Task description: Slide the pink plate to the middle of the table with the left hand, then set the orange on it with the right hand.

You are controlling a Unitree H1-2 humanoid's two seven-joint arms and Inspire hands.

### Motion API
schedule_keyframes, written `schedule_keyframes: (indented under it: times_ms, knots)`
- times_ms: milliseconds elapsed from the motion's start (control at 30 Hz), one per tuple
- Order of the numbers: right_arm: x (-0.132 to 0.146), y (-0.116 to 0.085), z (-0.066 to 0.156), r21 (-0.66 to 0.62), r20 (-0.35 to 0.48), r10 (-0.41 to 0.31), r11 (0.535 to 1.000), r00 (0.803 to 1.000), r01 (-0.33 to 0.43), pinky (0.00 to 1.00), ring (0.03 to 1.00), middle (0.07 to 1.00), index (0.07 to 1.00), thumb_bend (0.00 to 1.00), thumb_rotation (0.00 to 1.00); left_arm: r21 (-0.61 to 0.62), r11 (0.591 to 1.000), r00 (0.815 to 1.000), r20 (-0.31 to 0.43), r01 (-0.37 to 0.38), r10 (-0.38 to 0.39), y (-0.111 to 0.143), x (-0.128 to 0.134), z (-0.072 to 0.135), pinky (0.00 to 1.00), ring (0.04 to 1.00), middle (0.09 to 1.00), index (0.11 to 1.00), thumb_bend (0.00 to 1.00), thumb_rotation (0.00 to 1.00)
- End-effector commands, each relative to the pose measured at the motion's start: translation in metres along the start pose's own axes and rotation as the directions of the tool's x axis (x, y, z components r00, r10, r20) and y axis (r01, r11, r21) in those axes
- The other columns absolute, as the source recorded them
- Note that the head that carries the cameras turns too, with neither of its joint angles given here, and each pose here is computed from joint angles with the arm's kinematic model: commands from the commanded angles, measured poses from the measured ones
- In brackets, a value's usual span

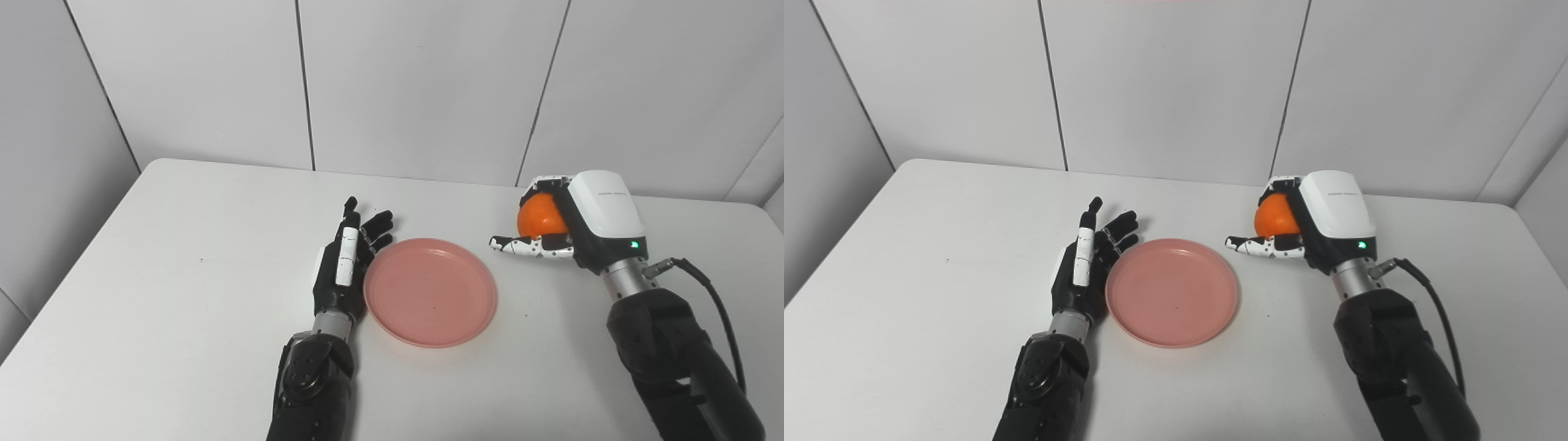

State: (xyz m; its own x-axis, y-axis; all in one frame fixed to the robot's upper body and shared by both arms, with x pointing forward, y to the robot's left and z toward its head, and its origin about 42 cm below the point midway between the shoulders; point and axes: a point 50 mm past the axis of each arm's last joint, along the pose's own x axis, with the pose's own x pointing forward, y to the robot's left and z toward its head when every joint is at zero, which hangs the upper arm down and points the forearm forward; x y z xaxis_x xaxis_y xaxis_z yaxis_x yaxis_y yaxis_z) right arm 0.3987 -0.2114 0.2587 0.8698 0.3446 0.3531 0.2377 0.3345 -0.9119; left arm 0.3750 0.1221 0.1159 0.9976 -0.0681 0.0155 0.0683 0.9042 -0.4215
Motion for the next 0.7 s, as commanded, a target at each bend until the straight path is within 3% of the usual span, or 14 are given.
schedule_keyframes:
  times_ms: [0,200,300,467,567,667]
  knots:
    - [0.018,-0.024,0.019,0.009,0.087,-0.088,0.996,0.992,0.088,0.07,0.118,0.187,0.240,0.55,0.27,-0.017,0.993,0.972,-0.206,-0.116,0.110,0.022,-0.026,-0.046,0.81,0.801,0.739,0.958,0.92,0.78]
    - [0.026,-0.022,0.035,0.069,0.109,-0.090,0.994,0.990,0.083,0.09,0.140,0.211,0.316,0.54,0.36,-0.010,0.994,0.972,-0.208,-0.112,0.107,0.021,-0.025,-0.046,0.82,0.805,0.746,0.961,0.90,0.78]
    - [0.029,-0.019,0.045,0.069,0.112,-0.088,0.994,0.990,0.080,0.13,0.189,0.268,0.397,0.53,0.43,-0.010,0.993,0.972,-0.207,-0.114,0.109,0.021,-0.025,-0.045,0.85,0.804,0.740,0.963,0.91,0.78]
    - [0.032,-0.011,0.058,0.085,0.107,-0.062,0.995,0.992,0.053,0.13,0.183,0.261,0.367,0.53,0.48,-0.008,0.993,0.972,-0.207,-0.117,0.113,0.023,-0.026,-0.045,0.84,0.803,0.730,0.963,0.91,0.78]
    - [0.034,-0.003,0.064,0.074,0.113,-0.055,0.996,0.992,0.047,0.15,0.212,0.293,0.375,0.54,0.45,-0.006,0.993,0.972,-0.208,-0.117,0.113,0.024,-0.026,-0.045,0.84,0.800,0.726,0.969,0.91,0.79]
    - [0.034,0.008,0.067,0.088,0.112,-0.037,0.996,0.993,0.027,0.13,0.185,0.256,0.346,0.53,0.45,-0.006,0.993,0.972,-0.207,-0.117,0.113,0.023,-0.026,-0.045,0.84,0.804,0.725,0.968,0.90,0.78]
